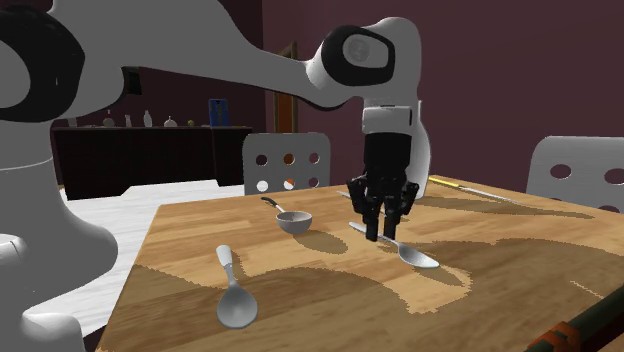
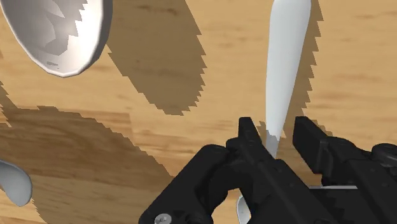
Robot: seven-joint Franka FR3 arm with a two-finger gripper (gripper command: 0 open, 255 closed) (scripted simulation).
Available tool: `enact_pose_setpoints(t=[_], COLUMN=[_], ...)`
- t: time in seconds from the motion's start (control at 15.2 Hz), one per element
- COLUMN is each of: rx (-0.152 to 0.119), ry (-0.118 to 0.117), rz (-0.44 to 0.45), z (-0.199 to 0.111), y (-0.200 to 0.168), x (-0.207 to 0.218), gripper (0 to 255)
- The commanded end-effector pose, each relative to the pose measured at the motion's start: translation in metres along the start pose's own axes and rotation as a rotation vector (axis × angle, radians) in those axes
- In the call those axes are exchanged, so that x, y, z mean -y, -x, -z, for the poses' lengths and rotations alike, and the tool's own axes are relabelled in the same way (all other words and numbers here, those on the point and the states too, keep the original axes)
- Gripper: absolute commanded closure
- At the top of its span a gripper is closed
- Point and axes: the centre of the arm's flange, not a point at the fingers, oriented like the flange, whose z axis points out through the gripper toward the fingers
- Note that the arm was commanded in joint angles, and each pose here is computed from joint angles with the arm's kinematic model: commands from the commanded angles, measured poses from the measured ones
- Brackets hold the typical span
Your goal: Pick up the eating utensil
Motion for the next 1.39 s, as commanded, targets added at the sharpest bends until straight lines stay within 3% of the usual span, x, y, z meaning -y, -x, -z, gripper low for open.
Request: enact_pose_setpoints(t=[0.0,0.46,1.32], rx=[0.001,0.001,0.001], ry=[0.002,0.002,0.002], rz=[0.0,0.0,0.0], z=[-0.001,-0.002,0.065], y=[0.0,0.0,-0.01], x=[0.0,-0.001,-0.011], gripper=[255,255,255])
